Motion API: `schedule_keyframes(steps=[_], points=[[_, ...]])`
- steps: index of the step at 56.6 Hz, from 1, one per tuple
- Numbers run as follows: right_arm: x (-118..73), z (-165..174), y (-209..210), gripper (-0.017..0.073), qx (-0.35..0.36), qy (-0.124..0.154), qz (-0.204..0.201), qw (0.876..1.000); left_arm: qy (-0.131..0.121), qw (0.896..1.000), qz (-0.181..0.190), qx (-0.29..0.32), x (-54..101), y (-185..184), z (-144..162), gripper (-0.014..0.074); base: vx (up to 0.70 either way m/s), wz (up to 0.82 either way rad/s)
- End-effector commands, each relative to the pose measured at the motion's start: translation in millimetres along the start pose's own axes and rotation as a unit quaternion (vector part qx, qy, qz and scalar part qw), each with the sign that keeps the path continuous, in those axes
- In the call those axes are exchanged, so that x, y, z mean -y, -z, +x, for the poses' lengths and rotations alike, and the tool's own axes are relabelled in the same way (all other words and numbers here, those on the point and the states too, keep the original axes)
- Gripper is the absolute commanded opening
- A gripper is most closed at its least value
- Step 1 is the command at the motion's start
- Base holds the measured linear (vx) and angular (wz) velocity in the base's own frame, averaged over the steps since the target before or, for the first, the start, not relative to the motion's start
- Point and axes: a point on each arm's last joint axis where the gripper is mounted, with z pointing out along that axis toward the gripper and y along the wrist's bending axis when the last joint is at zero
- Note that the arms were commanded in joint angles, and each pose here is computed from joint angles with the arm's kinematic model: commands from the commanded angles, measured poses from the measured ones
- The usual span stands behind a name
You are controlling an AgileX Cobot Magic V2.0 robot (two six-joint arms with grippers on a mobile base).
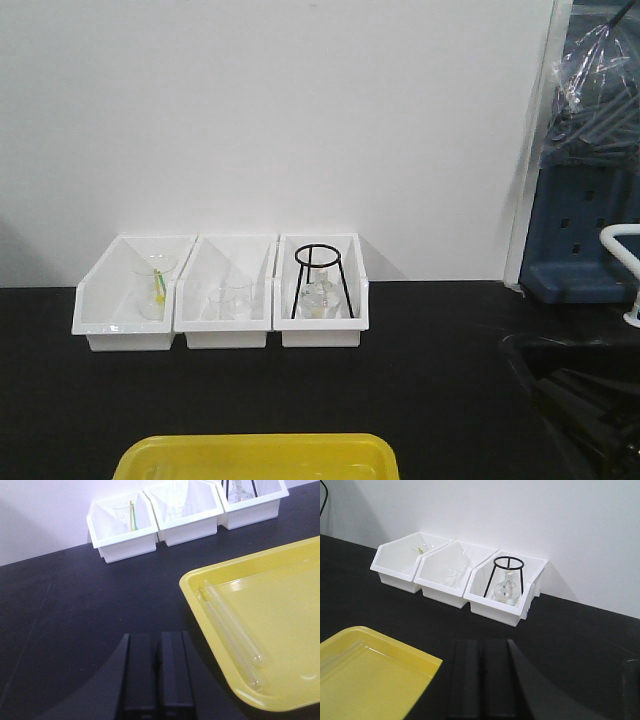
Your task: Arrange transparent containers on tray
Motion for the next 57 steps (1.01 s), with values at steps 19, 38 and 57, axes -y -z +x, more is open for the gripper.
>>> schedule_keyframes(steps=[19,38,57], points=[[3.3,-11.2,3.3,-0.0013,0.017,0.022,0.017,0.999,0.004,0.999,-0.004,0.036,0.5,-1.5,3.2,-0.0006,0.00,0.00],[3.6,-11.6,2.6,-0.0013,0.021,-0.006,0.017,1.000,0.004,0.999,-0.004,0.036,0.5,-1.5,3.2,-0.0006,0.00,0.00],[27.5,-2.9,0.0,-0.0013,-0.010,-0.074,0.144,0.987,0.004,0.999,-0.004,0.036,0.5,-1.5,3.2,-0.0006,0.00,0.00]])
